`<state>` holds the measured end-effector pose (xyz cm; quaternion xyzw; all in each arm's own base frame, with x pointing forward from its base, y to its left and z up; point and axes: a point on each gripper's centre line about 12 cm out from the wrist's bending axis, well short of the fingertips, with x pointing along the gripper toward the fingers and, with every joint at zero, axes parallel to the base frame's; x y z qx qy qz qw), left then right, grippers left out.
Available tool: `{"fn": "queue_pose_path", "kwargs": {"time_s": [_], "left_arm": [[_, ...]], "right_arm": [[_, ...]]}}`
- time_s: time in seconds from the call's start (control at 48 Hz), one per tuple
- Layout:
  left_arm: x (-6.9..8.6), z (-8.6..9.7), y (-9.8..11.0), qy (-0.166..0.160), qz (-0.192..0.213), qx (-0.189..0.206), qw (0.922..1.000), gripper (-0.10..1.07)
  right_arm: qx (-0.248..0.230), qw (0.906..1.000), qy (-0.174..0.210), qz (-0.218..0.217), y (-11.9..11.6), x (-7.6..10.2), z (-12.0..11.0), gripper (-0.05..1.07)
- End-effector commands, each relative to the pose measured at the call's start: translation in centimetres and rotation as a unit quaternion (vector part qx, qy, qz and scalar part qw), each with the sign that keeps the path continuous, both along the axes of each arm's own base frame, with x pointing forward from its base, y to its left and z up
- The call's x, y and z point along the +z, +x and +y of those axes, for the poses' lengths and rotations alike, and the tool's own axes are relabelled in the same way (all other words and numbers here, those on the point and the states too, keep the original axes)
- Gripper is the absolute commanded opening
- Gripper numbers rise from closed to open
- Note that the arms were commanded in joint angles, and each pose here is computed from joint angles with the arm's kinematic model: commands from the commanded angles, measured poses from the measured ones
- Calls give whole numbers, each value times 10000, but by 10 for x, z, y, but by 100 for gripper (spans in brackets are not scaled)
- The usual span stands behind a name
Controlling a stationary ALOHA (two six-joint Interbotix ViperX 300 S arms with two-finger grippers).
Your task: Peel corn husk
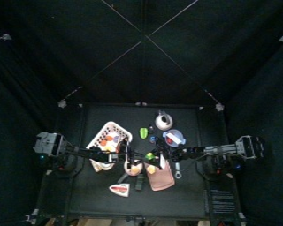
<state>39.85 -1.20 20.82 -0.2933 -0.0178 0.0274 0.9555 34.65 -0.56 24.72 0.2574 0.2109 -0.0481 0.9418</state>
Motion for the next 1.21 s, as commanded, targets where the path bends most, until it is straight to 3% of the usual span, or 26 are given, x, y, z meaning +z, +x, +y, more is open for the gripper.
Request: {"fn": "queue_pose_path", "kwargs": {"time_s": [0.0,0.208,0.646,1.188], "left_arm": [[1,3,0,19,1,31,10000,66],[0,6,-2,25,23,64,10000,58],[-3,14,-12,28,85,164,9998,55],[-7,28,-18,49,156,342,9993,55]], "right_arm": [[-122,9994,203,-248,-2,17,-2,67],[-401,9962,732,-242,-2,17,-3,67],[-412,9964,738,-43,-14,1,-2,67],[-418,9963,745,-13,-19,-2,-2,67]]}}
